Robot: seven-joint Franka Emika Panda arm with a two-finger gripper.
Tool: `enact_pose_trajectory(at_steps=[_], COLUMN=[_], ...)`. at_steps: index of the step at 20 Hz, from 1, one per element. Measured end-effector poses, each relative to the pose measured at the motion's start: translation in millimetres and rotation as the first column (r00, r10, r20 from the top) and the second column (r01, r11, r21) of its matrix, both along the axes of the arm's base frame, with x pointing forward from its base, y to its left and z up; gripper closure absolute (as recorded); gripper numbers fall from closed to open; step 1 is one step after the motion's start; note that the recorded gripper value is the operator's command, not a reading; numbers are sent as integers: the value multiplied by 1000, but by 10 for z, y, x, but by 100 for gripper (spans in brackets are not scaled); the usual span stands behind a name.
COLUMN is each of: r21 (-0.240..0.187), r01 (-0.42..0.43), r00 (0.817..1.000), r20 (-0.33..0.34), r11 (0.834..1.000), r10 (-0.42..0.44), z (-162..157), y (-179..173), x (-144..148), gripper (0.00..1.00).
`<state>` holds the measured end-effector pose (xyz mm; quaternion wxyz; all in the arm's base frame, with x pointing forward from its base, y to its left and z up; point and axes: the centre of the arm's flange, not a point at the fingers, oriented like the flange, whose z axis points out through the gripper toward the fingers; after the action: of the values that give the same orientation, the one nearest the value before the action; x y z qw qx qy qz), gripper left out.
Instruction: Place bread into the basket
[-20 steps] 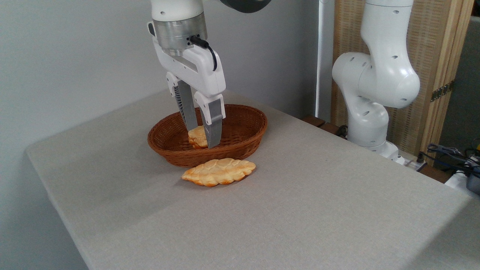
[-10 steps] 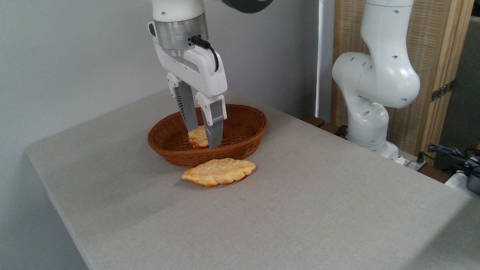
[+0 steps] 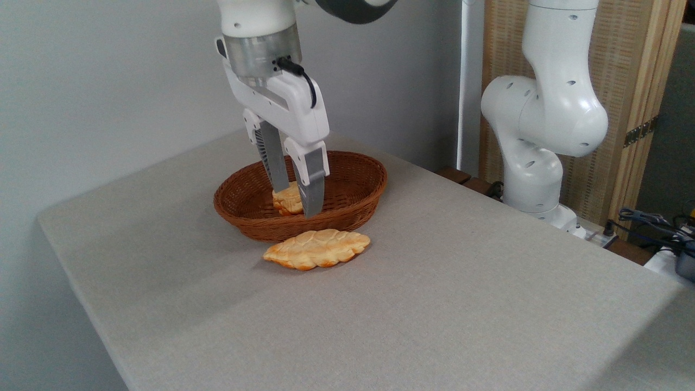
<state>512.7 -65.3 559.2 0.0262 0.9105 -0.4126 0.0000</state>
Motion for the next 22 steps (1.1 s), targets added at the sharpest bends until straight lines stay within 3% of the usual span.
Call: enact_pose_trajectory(at_steps=[7,15,22], r21=[5,-106,-108], r01=[-5,-52,-24], r00=[999,997,999], r20=[-38,-57,-51], r11=[1000,993,994], r10=[6,46,19], z=[-495,-909,-1302], y=[3,-146,-411], x=[44,228,385], gripper=[0,0,0])
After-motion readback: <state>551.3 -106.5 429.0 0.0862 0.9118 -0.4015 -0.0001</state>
